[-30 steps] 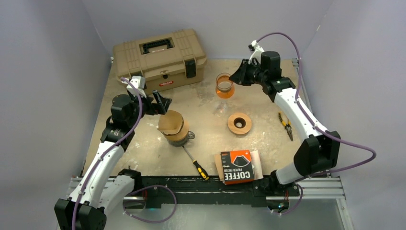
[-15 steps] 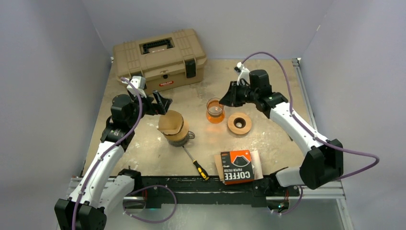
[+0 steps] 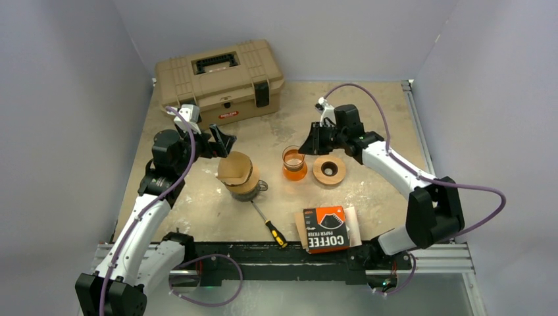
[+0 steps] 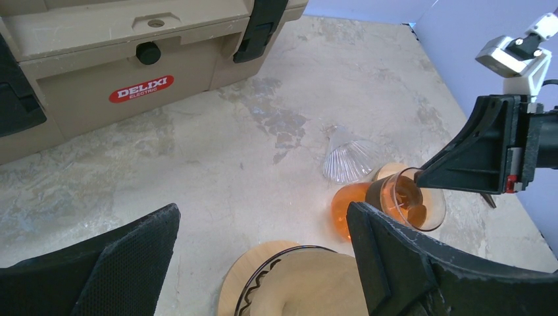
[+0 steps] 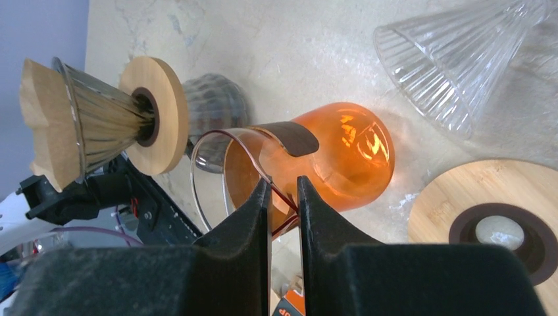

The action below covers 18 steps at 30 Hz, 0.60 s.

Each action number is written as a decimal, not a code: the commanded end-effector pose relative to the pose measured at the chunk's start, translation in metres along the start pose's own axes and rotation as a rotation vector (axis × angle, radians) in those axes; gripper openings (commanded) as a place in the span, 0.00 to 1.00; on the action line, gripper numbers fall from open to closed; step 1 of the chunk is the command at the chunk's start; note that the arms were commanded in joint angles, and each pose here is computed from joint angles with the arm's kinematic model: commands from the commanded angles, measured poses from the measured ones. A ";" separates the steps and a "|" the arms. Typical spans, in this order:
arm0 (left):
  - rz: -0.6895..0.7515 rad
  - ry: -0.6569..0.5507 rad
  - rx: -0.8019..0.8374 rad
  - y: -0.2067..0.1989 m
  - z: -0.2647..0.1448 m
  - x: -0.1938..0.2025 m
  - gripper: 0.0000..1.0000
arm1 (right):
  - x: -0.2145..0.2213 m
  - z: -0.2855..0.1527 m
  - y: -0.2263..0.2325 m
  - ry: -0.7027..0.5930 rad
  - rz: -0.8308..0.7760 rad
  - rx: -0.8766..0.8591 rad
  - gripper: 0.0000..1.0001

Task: Place the coffee filter in the dripper
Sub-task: Place the coffee server at the center of the board.

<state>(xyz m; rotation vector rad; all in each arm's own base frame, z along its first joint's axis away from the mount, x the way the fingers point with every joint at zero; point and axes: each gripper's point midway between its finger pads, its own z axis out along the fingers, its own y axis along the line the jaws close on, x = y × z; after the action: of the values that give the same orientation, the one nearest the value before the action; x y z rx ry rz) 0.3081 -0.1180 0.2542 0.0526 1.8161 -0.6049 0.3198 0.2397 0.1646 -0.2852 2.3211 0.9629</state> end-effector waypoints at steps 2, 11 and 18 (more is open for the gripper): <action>-0.005 -0.043 0.015 -0.002 -0.001 -0.009 0.98 | -0.006 0.005 0.006 -0.028 -0.045 -0.035 0.03; -0.007 -0.045 0.013 -0.002 -0.002 -0.010 0.98 | -0.014 0.001 -0.005 -0.044 -0.075 0.046 0.48; -0.007 -0.047 0.009 -0.001 -0.002 -0.010 0.99 | -0.028 -0.012 -0.008 -0.105 -0.113 0.109 0.75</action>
<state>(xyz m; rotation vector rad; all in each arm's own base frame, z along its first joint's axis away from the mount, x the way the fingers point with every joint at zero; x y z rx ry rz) 0.3081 -0.1179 0.2541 0.0518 1.8165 -0.6049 0.3264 0.2291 0.1450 -0.2887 2.3544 0.8402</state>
